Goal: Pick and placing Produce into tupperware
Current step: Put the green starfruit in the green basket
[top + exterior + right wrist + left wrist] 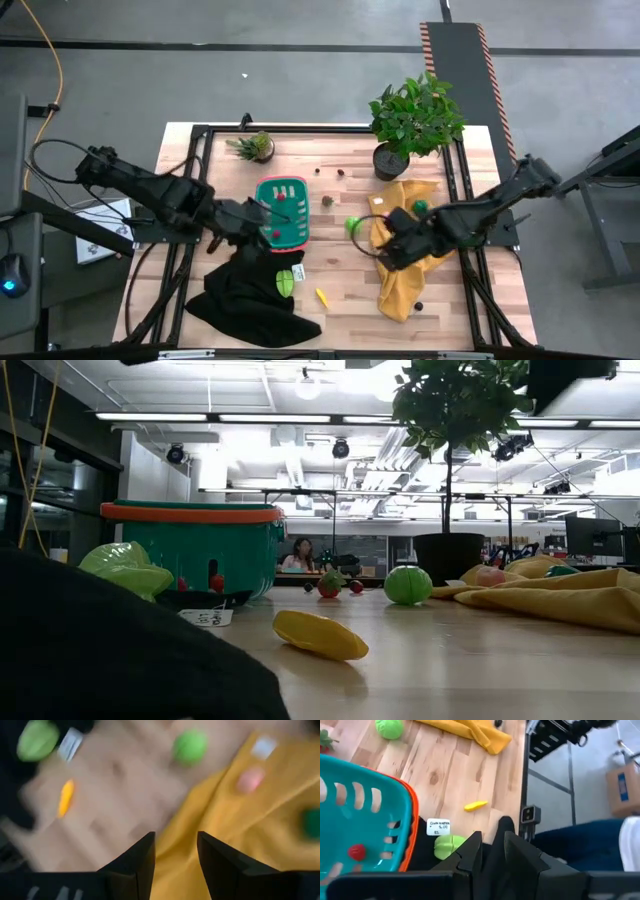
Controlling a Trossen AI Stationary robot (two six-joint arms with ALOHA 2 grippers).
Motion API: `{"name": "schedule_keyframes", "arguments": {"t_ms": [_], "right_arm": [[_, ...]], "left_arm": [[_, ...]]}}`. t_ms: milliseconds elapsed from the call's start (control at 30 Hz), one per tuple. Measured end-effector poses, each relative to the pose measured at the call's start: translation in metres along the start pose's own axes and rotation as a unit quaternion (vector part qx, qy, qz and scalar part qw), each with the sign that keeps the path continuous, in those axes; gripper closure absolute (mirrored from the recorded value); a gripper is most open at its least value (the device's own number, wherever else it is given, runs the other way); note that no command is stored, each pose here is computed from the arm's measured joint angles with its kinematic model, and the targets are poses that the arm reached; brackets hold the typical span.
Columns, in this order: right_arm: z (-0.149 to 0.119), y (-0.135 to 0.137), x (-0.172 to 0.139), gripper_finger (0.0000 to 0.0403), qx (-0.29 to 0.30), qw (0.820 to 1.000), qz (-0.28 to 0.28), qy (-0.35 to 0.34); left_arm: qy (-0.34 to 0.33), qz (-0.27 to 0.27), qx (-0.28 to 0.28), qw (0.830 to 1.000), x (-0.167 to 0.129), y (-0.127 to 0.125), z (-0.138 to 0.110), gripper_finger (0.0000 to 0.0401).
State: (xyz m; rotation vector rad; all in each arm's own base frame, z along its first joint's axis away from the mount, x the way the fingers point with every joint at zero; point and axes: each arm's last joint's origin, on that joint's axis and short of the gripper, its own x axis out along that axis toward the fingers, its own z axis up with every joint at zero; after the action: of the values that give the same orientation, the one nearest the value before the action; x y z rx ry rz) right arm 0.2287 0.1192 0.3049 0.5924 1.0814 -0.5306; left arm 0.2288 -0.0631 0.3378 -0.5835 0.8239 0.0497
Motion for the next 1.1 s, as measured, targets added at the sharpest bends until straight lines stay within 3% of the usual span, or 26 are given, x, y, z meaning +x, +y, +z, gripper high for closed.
{"name": "schedule_keyframes", "arguments": {"t_ms": [100, 200, 367, 500, 633, 800, 900, 1100], "right_arm": [[-0.020, -0.003, 0.002, 0.0265, 0.022, 0.997, 0.061, 0.041], [-0.037, -0.007, 0.002, 0.0265, 0.032, 0.994, 0.083, 0.060], [-0.059, -0.011, 0.002, 0.0265, 0.004, 0.995, 0.068, 0.076], [-0.066, -0.014, 0.002, 0.0265, -0.017, 0.996, 0.044, 0.076], [-0.069, -0.019, 0.000, 0.0265, -0.029, 0.996, 0.025, 0.079], [-0.070, -0.022, -0.001, 0.0265, -0.033, 0.996, 0.017, 0.076], [-0.069, -0.022, -0.001, 0.0265, -0.033, 0.997, 0.017, 0.070], [-0.067, -0.026, -0.001, 0.0265, -0.031, 0.998, -0.002, 0.052]], "left_arm": [[-0.014, 0.006, -0.040, 0.999, 0.012, -0.008, 0.000, 0.0327], [-0.013, 0.013, -0.084, 0.996, 0.027, -0.013, -0.002, 0.0327], [-0.010, -0.017, -0.118, 0.993, 0.058, -0.029, -0.003, 0.0327], [0.014, -0.066, -0.091, 0.994, 0.079, -0.045, -0.009, 0.0327], [-0.003, -0.124, 0.002, 0.992, 0.085, -0.065, -0.017, 0.0327], [-0.020, -0.136, 0.131, 0.982, 0.081, -0.076, -0.023, 0.0327], [-0.008, -0.119, 0.125, 0.985, 0.076, -0.076, -0.020, 0.0327], [-0.012, -0.104, 0.024, 0.994, 0.070, -0.075, -0.007, 0.0327]]}}
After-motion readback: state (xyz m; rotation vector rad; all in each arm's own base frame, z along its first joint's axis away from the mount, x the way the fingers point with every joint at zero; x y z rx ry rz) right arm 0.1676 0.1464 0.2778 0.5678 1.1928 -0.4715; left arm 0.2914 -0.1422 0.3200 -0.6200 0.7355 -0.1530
